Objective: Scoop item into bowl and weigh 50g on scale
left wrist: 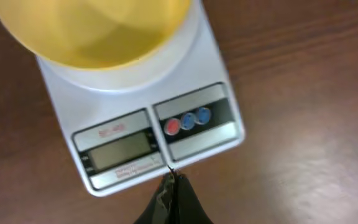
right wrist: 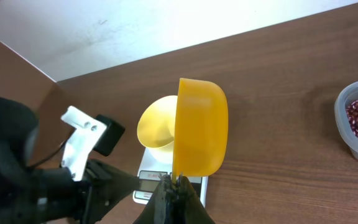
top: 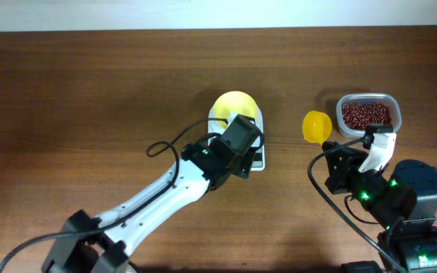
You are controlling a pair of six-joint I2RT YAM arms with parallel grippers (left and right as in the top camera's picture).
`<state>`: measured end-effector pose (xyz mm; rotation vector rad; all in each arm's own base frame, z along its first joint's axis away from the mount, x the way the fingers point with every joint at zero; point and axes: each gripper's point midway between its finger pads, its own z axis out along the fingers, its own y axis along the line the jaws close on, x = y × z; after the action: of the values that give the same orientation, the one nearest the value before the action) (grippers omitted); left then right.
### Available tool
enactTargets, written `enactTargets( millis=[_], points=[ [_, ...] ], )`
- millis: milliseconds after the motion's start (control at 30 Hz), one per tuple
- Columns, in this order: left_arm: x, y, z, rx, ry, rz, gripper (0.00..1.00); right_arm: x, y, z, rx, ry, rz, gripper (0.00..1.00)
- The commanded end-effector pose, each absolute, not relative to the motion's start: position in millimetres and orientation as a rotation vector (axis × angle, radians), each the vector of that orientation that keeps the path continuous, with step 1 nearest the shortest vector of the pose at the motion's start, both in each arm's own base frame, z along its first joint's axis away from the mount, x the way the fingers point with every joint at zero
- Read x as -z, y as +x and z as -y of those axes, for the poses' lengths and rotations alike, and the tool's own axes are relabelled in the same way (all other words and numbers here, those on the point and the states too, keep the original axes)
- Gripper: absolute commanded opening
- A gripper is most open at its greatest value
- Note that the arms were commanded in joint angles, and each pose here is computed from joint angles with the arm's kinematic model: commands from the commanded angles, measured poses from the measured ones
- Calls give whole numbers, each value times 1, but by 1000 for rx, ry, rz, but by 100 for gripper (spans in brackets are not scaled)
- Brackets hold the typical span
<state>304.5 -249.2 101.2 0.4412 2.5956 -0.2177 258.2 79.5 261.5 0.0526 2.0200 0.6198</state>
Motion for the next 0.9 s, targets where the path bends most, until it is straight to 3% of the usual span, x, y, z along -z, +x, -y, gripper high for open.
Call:
enactTargets(
  millis=[0, 267, 533, 867],
  points=[
    [-90, 317, 243, 100, 460, -2579, 0, -252, 271, -67, -533, 106, -2054, 4],
    [-67, 317, 264, 164, 639, -2579, 0, -167, 302, -58, -464, 289, -2355, 4],
    [-39, 322, 268, 103, 820, -2552, 0, -165, 302, -58, -462, 291, -2360, 4],
    [-37, 333, 271, 75, 807, -2511, 0, -167, 303, -58, -463, 289, -2351, 4]
  ],
)
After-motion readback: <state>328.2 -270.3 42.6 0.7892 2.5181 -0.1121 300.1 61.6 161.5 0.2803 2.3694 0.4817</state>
